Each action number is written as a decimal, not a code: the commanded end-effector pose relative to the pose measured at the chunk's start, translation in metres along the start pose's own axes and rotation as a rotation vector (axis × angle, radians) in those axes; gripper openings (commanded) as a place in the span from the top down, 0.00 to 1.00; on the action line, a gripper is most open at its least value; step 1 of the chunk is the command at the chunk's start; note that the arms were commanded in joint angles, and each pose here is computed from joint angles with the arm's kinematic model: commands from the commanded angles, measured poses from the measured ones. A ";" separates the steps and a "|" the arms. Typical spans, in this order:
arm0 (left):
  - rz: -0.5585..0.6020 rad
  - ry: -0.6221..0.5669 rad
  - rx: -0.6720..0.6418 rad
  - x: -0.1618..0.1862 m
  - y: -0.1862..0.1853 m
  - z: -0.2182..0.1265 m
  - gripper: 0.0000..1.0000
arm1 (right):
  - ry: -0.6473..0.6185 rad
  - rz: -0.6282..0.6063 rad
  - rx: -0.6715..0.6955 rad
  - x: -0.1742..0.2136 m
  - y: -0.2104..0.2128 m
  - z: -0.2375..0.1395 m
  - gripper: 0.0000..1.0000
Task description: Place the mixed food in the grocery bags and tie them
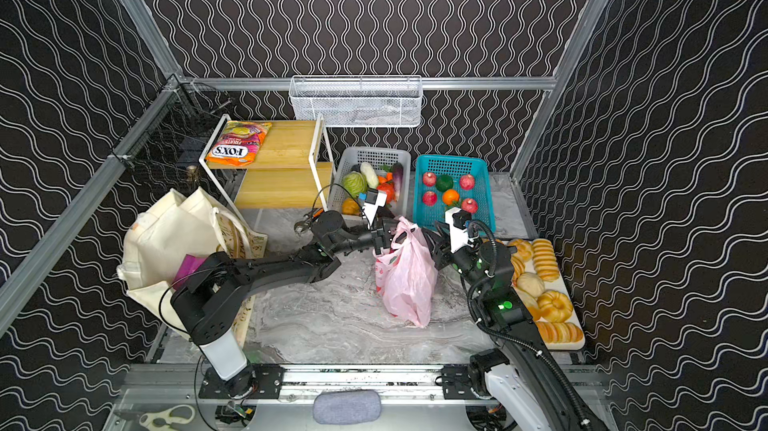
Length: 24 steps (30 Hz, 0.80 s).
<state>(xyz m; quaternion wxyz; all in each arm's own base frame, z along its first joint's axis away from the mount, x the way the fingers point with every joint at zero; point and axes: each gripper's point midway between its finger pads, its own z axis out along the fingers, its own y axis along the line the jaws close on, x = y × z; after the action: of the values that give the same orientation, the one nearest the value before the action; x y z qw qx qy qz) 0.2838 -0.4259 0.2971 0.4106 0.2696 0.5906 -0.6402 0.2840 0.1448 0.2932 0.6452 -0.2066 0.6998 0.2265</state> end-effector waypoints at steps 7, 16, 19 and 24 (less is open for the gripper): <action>0.045 0.023 0.038 0.000 -0.012 -0.002 1.00 | -0.057 -0.320 -0.133 0.003 0.025 -0.005 0.65; 0.033 0.013 0.042 -0.003 -0.011 0.001 1.00 | -0.038 -0.342 -0.167 -0.002 0.029 -0.003 0.73; 0.029 0.010 0.049 -0.003 -0.010 0.003 1.00 | -0.054 -0.358 -0.165 -0.004 0.030 -0.004 0.73; 0.027 0.015 0.042 -0.001 -0.009 0.002 1.00 | -0.056 -0.386 -0.151 -0.003 0.028 -0.005 0.73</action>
<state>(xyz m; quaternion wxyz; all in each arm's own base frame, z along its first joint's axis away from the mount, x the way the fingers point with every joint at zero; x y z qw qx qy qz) 0.2803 -0.4293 0.2924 0.3985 0.2859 0.5929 -0.6387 0.2640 0.1648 0.2951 0.6704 -0.3682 0.6215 0.1692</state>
